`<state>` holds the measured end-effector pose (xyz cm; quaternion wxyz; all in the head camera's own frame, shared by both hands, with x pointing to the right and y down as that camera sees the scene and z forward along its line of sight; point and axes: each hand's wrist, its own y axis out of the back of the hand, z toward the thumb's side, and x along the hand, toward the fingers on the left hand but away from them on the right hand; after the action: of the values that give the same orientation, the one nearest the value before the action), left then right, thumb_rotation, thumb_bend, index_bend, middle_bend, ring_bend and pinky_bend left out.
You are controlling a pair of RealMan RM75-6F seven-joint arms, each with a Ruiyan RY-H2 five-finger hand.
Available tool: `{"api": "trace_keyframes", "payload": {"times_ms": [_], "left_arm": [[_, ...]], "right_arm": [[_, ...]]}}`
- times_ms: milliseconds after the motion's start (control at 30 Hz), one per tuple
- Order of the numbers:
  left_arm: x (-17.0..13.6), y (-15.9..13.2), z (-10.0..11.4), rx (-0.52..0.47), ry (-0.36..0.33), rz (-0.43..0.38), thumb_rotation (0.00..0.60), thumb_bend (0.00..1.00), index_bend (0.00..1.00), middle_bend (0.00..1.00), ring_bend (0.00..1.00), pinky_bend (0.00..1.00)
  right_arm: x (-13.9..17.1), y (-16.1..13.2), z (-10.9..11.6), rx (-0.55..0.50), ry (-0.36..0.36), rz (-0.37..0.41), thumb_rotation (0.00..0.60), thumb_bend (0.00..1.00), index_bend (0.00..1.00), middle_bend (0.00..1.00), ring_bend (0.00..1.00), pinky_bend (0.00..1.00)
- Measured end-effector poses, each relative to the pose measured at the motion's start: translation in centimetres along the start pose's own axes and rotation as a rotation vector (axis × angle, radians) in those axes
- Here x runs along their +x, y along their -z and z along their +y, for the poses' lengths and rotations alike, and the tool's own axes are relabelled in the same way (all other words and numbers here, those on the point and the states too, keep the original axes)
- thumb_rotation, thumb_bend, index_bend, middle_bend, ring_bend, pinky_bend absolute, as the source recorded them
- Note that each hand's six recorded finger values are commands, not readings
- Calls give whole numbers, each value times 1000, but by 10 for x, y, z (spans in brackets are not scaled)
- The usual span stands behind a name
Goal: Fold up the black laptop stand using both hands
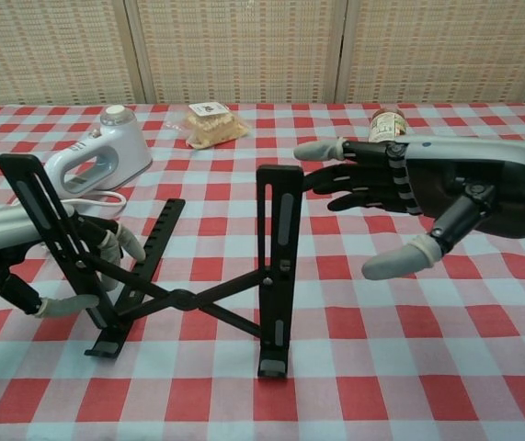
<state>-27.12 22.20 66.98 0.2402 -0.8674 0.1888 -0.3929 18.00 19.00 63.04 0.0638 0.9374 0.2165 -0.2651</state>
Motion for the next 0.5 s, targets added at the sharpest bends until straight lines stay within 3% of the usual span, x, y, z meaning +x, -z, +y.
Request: {"api": "trace_keyframes", "payload": {"times_ms": [100, 500], "left_arm": [[-1, 0, 0, 12, -2, 2, 600, 386, 401, 244, 235, 278], [-3, 7, 0, 103, -19, 30, 600, 387, 518, 244, 243, 278]], "right_arm": [[-1, -1, -4, 13, -18, -9, 600, 68, 0, 111, 4, 27], [0, -3, -4, 2, -18, -4, 600, 66, 0, 110, 4, 27]]}}
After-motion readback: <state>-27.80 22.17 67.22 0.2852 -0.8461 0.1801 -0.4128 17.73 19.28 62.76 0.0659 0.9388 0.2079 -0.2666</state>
